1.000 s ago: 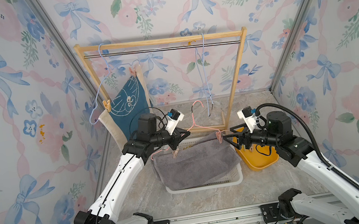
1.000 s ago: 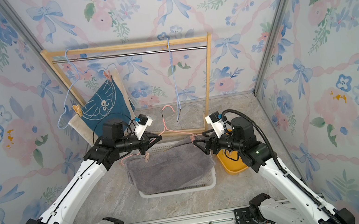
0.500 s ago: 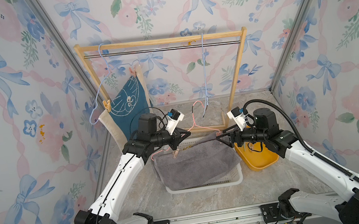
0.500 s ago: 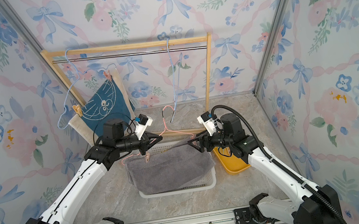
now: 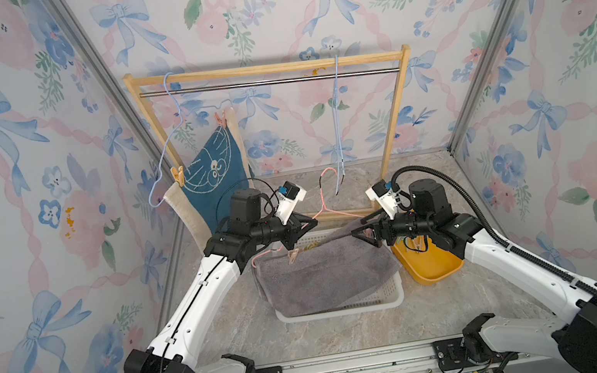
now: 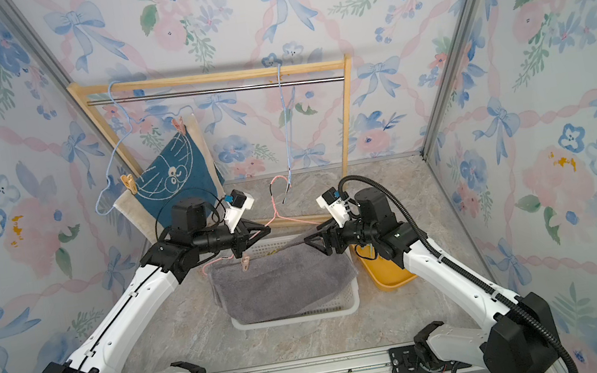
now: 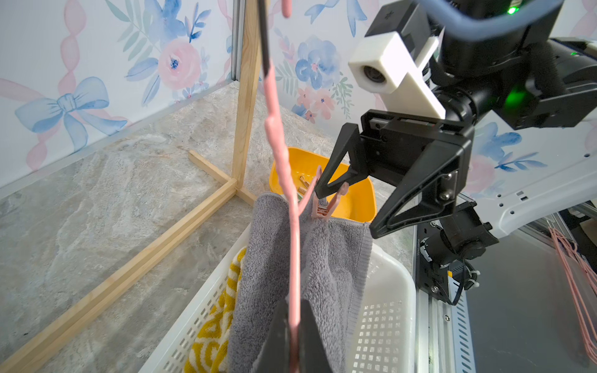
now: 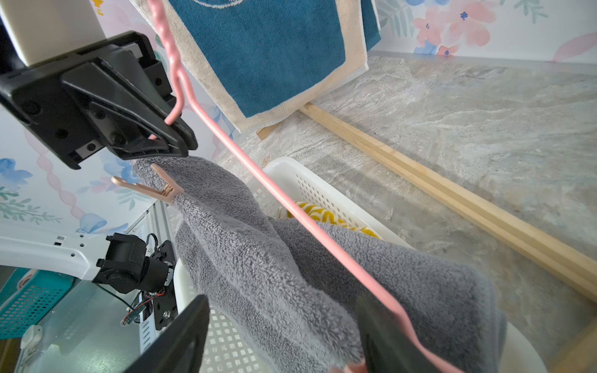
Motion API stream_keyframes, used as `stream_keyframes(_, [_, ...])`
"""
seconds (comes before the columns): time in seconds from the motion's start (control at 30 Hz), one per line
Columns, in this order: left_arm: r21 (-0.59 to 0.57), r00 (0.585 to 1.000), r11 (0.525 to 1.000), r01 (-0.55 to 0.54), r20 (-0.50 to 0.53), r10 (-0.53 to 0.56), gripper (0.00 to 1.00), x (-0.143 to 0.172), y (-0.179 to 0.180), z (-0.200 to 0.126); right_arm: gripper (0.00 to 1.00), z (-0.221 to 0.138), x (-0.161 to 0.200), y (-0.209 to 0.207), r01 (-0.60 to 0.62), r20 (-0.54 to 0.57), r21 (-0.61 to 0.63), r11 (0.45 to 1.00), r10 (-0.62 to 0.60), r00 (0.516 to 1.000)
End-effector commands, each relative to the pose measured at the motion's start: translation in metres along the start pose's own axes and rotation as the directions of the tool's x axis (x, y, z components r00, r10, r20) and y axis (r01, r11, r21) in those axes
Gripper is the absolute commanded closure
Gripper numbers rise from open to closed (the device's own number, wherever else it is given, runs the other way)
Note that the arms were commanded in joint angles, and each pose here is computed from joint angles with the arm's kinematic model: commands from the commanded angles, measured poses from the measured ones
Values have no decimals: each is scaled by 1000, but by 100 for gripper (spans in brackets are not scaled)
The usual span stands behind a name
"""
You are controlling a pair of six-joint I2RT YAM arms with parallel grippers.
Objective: Remove the clothespins securing towels to the hanger
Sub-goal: Pick up the hanger from the clothesline.
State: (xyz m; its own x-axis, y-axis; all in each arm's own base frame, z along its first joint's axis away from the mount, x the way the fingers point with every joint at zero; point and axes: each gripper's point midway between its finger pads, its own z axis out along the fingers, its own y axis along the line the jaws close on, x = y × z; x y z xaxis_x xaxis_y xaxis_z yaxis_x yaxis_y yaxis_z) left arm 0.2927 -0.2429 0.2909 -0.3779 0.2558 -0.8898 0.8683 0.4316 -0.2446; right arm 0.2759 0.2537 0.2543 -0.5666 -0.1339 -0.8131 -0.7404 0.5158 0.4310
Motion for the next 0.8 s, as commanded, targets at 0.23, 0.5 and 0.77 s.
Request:
stream_keyframes(0.23, [-31, 999, 1000, -4, 44, 6, 100, -19, 10, 2, 27, -12, 26, 12, 36, -41, 52, 998, -34, 999])
stream_keyframes(0.5, [4, 999, 1000, -3, 46, 3, 100, -18, 5, 6, 27, -6, 58, 1, 3, -87, 94, 996, 5, 996])
stream_keyframes(0.77, [7, 998, 1000, -20, 53, 19, 100, -17, 0, 3, 27, -2, 62, -4, 10, -97, 122, 992, 2, 995])
